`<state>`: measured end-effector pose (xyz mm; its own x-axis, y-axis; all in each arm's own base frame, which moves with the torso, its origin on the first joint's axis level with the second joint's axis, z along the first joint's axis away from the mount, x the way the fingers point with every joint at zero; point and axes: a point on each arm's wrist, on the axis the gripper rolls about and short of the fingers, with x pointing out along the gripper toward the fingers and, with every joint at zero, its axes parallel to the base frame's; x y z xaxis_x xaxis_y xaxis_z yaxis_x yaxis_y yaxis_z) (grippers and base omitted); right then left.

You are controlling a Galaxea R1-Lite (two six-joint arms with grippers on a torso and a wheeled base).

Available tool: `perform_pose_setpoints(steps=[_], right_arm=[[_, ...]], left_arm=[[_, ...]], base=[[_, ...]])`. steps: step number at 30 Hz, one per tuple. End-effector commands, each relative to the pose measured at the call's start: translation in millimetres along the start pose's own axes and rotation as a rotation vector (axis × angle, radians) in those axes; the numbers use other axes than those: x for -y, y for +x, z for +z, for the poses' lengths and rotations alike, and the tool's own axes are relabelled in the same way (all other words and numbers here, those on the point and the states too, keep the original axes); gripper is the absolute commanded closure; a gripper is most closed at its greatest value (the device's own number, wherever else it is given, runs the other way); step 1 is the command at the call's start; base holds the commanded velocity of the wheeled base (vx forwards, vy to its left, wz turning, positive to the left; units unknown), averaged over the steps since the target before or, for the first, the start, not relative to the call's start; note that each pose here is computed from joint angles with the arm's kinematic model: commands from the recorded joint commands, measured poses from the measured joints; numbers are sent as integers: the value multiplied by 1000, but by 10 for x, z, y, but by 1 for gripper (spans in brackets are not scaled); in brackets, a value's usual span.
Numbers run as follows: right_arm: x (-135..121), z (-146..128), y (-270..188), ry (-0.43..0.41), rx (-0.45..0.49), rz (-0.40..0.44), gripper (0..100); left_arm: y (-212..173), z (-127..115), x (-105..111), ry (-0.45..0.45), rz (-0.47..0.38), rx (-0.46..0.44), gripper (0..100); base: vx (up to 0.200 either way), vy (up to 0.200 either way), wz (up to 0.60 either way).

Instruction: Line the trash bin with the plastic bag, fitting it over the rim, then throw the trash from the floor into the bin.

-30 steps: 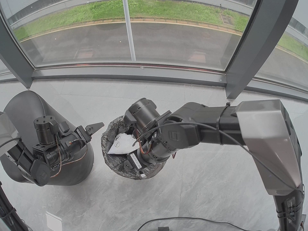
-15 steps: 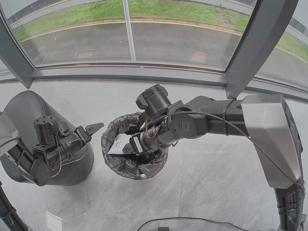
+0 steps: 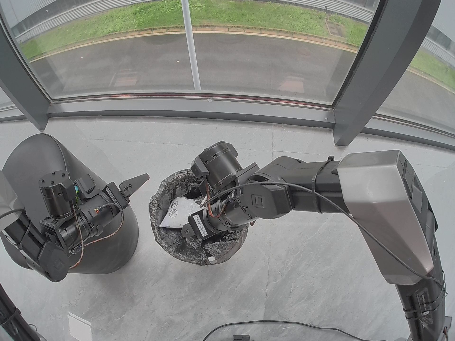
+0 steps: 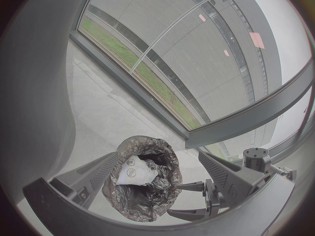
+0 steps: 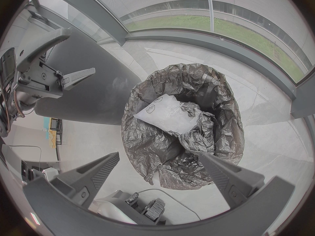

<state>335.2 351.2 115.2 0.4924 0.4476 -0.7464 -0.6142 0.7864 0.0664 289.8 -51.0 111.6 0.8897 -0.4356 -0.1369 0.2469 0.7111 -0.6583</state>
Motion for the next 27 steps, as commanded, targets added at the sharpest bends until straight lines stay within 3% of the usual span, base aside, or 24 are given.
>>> perform_pose_setpoints(steps=[1, 12, 18, 27], right_arm=[[-9, 0, -7, -1, 0, 1, 0], [7, -8, 14, 1, -4, -3, 0], [21, 1, 1, 5, -1, -5, 0], [22, -10, 22, 5, -5, -6, 0]], left_arm=[[-12, 10, 15, 2, -4, 4, 0], [2, -1, -15, 6, 3, 15, 0], [3, -10, -16, 6, 3, 11, 0], [8, -14, -29, 7, 8, 12, 0]], base=[[0, 0, 0], [0, 0, 0], [0, 200, 0], [0, 0, 0]])
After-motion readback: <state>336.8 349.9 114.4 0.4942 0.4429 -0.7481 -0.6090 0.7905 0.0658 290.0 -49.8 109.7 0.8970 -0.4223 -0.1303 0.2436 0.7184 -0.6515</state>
